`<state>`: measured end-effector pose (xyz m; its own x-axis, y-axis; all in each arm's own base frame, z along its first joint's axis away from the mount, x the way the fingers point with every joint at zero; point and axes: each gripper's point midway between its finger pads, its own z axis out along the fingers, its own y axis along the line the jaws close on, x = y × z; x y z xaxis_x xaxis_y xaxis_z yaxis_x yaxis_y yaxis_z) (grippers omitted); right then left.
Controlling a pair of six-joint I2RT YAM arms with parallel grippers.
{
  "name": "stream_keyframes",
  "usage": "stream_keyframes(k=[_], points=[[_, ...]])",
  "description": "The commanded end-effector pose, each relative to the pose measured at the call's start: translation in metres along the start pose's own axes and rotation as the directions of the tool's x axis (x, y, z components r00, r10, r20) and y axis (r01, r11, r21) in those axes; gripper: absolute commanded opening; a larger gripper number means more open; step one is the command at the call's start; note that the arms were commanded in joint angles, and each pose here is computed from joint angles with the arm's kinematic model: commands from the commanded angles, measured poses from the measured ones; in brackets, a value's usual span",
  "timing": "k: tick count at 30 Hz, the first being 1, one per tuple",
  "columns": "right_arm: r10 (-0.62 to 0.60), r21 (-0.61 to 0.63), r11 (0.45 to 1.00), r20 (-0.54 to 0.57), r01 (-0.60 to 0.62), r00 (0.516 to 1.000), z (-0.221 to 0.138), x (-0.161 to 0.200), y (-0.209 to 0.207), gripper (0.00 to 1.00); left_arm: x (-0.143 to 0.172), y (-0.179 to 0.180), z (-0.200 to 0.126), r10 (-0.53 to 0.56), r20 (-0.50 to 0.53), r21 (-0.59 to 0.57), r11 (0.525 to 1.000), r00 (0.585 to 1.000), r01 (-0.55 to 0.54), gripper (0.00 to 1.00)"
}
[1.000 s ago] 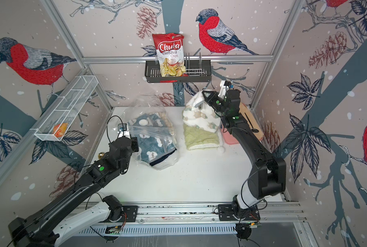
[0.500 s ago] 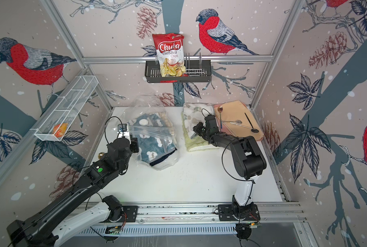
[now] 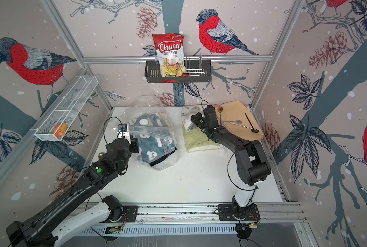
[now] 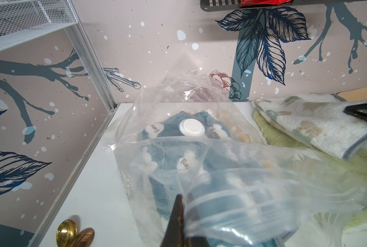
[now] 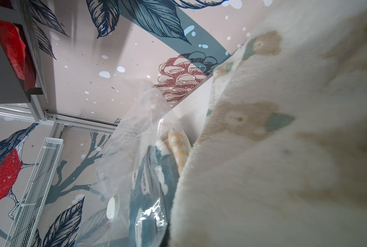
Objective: Take the blanket out of the vacuum bag
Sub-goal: Place the blanket at the center of the board.
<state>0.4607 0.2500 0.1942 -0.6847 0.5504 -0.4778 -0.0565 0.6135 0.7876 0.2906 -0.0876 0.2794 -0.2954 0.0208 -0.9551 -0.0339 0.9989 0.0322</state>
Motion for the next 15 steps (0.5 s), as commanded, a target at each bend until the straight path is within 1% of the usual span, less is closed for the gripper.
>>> stream_keyframes(k=[1,4,8,12,15], points=[[-0.032,0.114,0.993,-0.031,0.035,0.999,-0.016,0.011,-0.024,0.00,-0.018,-0.003,-0.003,-0.046,0.058,0.023,0.999,0.997,0.045,0.00],[-0.027,0.148,0.988,-0.038,0.032,0.999,-0.030,0.020,-0.038,0.03,-0.018,-0.004,-0.003,-0.047,0.057,0.035,0.998,0.997,0.045,0.00],[-0.006,0.151,0.988,-0.090,0.020,0.996,-0.035,0.042,-0.050,0.04,-0.018,-0.005,-0.003,-0.046,0.055,0.039,0.998,0.997,0.043,0.00],[-0.003,0.163,0.987,-0.088,0.017,0.996,-0.043,0.049,-0.052,0.06,-0.017,-0.005,-0.003,-0.044,0.053,0.036,0.998,0.998,0.043,0.00],[-0.038,0.183,0.982,-0.073,0.051,0.997,-0.048,0.048,-0.048,0.08,-0.018,-0.005,-0.004,-0.046,0.056,0.038,0.998,0.997,0.044,0.00]])
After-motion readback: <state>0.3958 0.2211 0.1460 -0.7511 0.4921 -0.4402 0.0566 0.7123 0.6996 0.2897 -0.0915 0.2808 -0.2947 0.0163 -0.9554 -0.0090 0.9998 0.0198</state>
